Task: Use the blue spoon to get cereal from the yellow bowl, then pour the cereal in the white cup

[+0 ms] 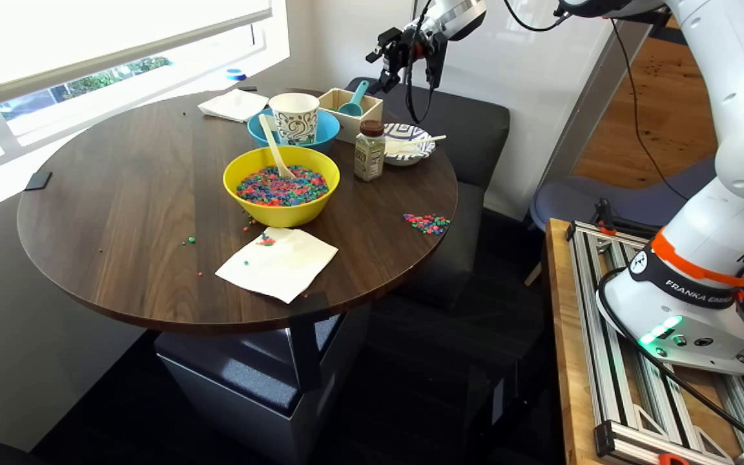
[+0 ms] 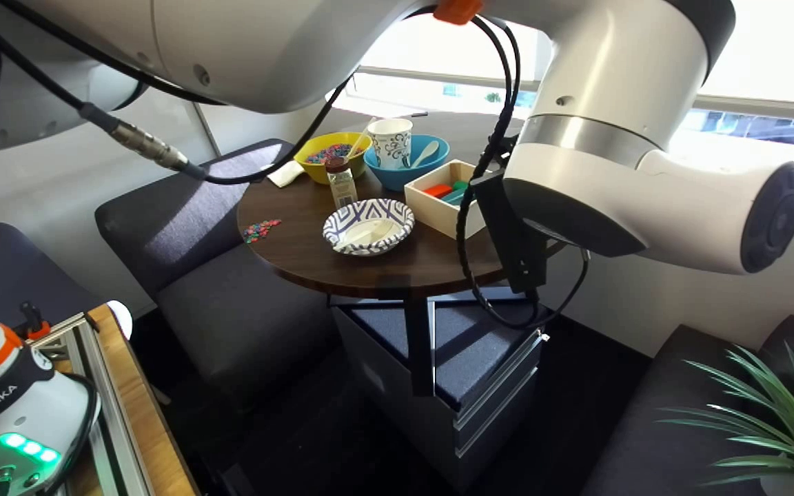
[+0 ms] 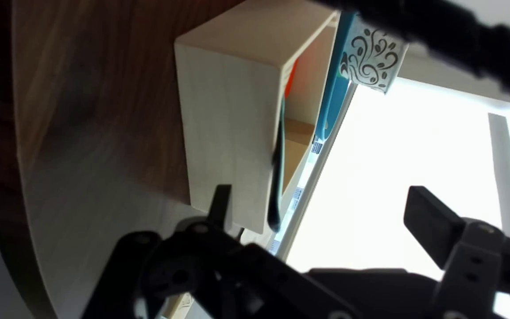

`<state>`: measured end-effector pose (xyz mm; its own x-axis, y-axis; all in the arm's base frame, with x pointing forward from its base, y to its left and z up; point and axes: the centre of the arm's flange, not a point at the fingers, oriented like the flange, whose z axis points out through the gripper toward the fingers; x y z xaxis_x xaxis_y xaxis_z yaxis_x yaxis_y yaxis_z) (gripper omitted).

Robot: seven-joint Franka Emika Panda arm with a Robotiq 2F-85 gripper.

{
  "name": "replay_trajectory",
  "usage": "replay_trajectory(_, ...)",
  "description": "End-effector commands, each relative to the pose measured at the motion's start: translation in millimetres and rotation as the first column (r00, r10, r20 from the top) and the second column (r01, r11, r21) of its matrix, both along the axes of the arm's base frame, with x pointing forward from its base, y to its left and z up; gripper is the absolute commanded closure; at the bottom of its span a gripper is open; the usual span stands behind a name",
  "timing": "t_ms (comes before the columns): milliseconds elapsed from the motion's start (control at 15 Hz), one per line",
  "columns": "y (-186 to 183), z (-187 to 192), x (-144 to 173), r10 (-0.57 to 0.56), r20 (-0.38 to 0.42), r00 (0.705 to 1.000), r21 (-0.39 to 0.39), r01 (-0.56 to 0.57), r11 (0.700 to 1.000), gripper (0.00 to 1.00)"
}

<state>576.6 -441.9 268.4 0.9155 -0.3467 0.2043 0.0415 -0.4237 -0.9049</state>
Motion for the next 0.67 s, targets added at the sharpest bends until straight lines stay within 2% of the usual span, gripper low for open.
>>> replay_trajectory(0,6.9,-6.0,1.7,0.024,0.068,0.997,-0.027,-0.022,0.999,0.05)
replay_trajectory(133,12.9,-9.7,4.0,0.040,0.090,0.995,-0.032,-0.038,0.999,0.06)
replay_trajectory(400,22.5,-16.1,8.3,0.065,0.108,0.992,-0.037,-0.061,0.997,0.16)
replay_trajectory(533,24.4,-17.1,11.4,0.064,0.121,0.991,-0.041,-0.059,0.997,0.15)
replay_trajectory(600,24.8,-17.3,12.4,0.063,0.126,0.990,-0.043,-0.058,0.997,0.19)
